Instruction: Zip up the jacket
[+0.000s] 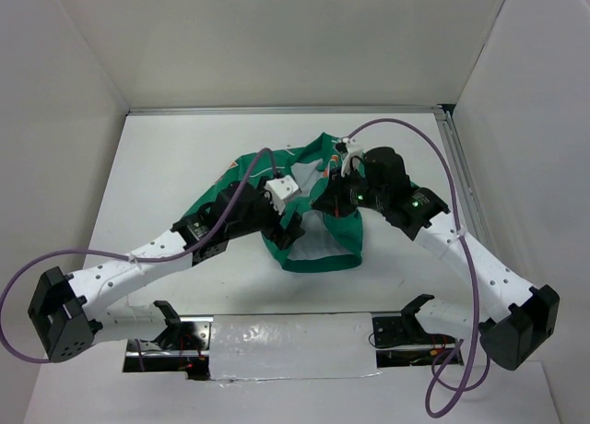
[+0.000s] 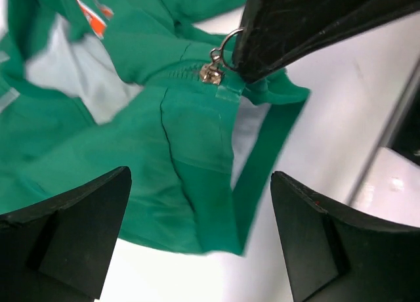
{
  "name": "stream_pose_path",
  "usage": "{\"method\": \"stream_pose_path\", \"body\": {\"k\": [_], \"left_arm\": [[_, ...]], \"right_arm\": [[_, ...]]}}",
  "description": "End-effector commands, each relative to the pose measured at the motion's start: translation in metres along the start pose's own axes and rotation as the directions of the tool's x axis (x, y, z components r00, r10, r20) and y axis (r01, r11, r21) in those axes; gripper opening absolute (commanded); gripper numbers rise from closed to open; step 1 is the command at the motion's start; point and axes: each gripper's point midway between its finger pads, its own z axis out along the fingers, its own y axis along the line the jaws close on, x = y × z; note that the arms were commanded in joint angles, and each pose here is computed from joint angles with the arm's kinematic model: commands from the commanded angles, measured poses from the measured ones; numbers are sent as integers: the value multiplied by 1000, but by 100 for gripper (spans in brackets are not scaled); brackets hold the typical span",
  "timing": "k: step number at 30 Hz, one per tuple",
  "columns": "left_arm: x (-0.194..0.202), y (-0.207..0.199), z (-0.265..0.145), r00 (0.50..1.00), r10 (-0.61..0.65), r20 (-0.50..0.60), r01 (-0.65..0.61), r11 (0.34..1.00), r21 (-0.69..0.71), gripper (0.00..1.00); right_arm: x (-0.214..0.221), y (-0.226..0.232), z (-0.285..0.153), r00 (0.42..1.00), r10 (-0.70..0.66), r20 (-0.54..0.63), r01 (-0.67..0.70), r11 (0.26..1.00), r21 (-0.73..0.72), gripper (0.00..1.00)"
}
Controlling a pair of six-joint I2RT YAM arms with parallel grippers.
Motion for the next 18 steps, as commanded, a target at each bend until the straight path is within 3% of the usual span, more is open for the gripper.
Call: {"method": "stream_pose_path", "body": {"k": [1,10,18], "left_arm": [[-43,10,3,949,253,191,-240,967,-89,99],[-71,10,4,857,403,322,-367,915,-169,98],[-57,12,23,855,441,274,-411,897,-163,90]], "right_arm": [[-8,13,-4,998,42,-37,-44,997,-62,0],[-8,19,-6,996,50,-72,-60,988,-143,0],[-14,22,-13,995,74,-74,-87,978,-188,0]]}}
